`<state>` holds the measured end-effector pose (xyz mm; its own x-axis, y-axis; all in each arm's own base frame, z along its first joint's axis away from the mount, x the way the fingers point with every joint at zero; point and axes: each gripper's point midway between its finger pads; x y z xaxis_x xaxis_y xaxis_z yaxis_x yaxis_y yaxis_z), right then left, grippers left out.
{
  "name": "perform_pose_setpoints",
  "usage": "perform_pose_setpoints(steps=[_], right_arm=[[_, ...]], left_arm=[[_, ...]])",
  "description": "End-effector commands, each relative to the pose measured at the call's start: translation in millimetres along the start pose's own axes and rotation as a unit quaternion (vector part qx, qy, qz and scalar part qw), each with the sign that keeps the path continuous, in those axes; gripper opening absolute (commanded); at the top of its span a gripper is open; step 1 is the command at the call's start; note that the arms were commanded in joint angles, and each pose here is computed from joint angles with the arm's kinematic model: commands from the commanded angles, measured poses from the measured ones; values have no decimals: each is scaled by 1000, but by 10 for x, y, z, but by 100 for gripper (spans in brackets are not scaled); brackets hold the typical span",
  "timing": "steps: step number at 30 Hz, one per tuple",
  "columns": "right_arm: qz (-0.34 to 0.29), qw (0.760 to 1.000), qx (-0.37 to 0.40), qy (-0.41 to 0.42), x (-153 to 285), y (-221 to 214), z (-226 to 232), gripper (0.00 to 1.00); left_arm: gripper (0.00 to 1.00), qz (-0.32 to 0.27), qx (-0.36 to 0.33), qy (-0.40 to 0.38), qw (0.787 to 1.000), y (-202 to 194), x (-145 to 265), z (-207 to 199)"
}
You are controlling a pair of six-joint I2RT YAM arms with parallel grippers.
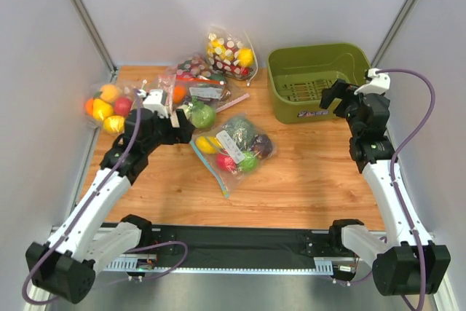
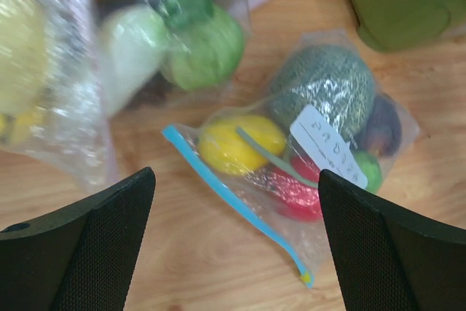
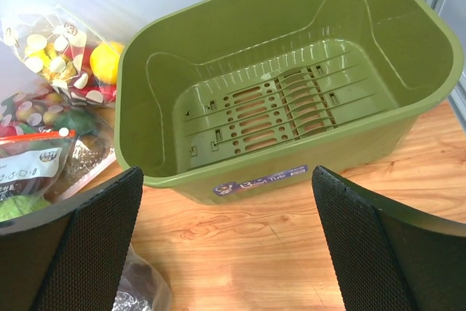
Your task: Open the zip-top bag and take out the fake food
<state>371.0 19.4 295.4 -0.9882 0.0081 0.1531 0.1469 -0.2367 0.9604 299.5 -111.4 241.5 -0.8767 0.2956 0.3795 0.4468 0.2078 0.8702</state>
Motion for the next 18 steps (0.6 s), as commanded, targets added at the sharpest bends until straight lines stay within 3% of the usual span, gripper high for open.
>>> perform_pose_setpoints(steps=[1,10,18], right_arm=[[-12,1000,-6,17,32,159,91,100],[-8,999,-10,39,56,121,167,100],[-2,999,-10,46,31,98,191,100]], left_arm=[[99,30,73,-46,996,-297,-316,-273],[95,134,93,-33,986,-1153,-723,-344],[77,171,100,0,980,-1524,-838,-237]])
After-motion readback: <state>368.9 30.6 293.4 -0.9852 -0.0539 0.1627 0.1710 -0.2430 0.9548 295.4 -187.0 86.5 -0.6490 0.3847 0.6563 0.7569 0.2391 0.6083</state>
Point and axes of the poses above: each gripper's point midway between its finger pads, its own x axis back along the fingers, its own z axis along the line the jaws close on, y = z × x, and after that the axes turned 3 degrees about x, right-handed
